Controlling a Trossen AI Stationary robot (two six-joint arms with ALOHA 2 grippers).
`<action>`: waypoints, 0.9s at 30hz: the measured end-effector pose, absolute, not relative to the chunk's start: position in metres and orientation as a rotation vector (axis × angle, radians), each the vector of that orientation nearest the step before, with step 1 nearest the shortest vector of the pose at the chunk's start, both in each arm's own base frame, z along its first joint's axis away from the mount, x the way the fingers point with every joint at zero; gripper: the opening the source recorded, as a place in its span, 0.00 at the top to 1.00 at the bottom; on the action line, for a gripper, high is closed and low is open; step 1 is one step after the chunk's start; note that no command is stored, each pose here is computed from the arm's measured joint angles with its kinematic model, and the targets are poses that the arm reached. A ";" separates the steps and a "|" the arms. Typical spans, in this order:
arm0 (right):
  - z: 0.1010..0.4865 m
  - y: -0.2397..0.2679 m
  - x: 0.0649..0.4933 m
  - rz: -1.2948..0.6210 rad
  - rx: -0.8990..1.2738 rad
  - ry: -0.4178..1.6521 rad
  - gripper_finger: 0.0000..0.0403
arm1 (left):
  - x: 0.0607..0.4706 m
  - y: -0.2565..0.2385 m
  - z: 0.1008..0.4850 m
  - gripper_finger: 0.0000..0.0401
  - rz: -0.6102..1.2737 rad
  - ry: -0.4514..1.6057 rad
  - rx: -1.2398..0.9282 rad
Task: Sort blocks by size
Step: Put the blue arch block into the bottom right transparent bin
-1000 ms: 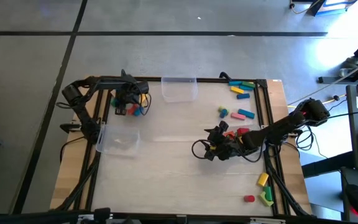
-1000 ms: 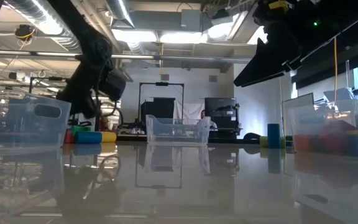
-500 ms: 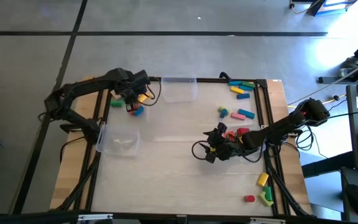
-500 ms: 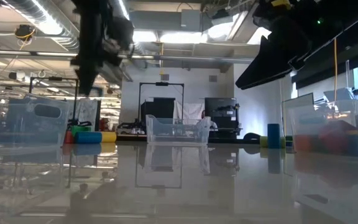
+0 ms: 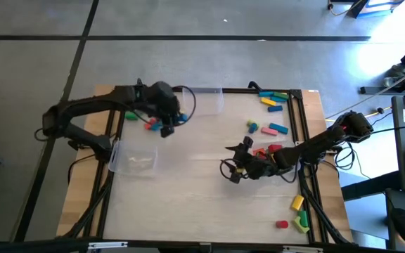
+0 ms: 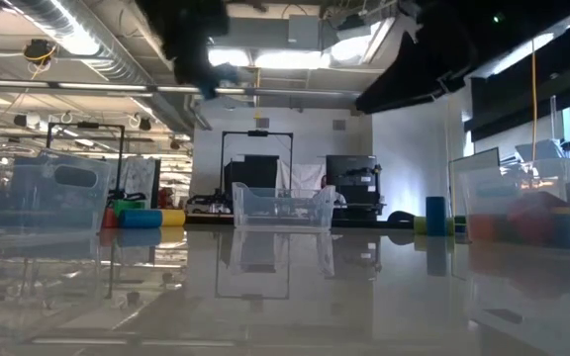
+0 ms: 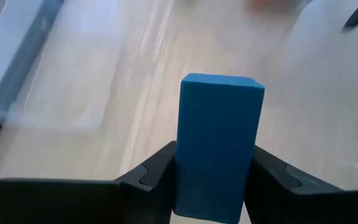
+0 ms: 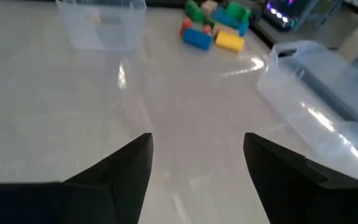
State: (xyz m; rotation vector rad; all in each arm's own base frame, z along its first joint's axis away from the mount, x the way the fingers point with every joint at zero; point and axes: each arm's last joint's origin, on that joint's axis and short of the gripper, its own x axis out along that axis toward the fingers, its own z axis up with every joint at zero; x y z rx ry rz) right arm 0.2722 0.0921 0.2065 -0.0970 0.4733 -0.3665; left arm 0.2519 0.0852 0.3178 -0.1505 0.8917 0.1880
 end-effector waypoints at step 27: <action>0.244 0.095 0.286 -0.393 -0.689 0.249 0.37 | 0.342 -0.010 0.253 0.65 -0.105 0.354 -0.159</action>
